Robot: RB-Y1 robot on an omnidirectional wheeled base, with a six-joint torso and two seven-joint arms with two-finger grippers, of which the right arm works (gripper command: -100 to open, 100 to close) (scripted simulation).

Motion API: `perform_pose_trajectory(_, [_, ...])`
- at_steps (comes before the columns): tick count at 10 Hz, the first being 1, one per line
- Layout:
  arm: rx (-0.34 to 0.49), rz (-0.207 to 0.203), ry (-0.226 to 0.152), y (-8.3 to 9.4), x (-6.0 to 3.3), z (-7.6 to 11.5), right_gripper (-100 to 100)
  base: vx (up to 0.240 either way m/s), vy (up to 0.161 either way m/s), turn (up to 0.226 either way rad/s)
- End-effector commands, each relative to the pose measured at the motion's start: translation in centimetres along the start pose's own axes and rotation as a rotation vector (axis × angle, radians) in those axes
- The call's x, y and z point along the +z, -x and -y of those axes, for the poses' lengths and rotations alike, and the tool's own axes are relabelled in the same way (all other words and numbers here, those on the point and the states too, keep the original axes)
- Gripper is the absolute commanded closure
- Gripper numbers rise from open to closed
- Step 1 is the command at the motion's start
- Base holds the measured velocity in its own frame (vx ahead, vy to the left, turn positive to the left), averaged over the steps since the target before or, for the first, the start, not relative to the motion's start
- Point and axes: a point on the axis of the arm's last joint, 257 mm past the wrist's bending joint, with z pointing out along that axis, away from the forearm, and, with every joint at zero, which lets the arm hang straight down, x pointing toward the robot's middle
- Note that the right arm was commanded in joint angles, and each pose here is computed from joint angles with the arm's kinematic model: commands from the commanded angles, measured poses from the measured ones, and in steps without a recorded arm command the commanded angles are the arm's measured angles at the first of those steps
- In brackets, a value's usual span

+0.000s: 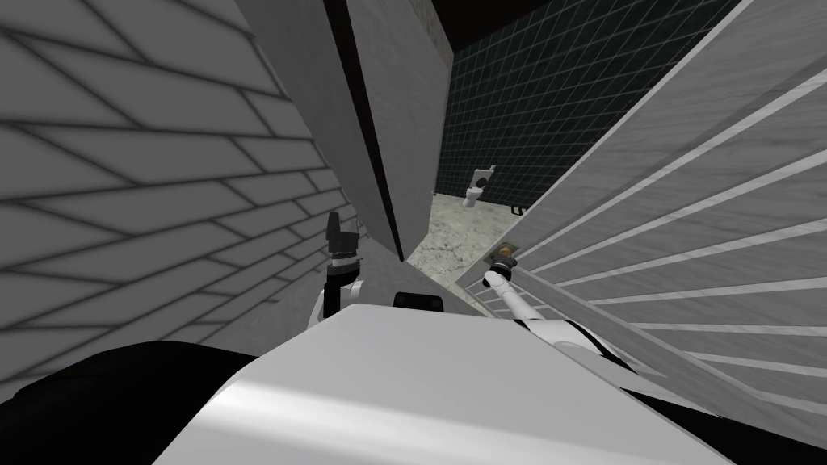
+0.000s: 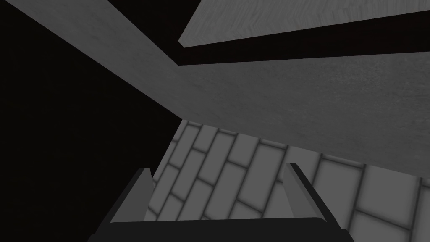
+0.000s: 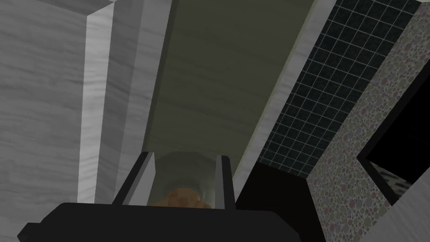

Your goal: Push the door open

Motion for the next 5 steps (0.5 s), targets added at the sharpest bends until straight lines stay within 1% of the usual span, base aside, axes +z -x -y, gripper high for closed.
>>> perform_pose_trajectory(1, [0.048,0.025,-0.018,1.26,0.63,0.53,100,0.049,-0.034,-0.02])
perform_pose_trajectory(2, [0.048,0.025,-0.018,1.26,0.63,0.53,100,0.025,-0.022,0.0])
perform_pose_trajectory(3, [0.096,0.026,-0.02,1.33,0.6,0.18,100,0.04,-0.021,-0.035])
perform_pose_trajectory(4, [0.101,0.026,-0.02,1.33,0.6,0.18,100,0.04,-0.021,-0.025])
perform_pose_trajectory(5, [0.135,0.026,-0.022,1.4,0.56,-0.16,100,0.046,-0.025,-0.05])
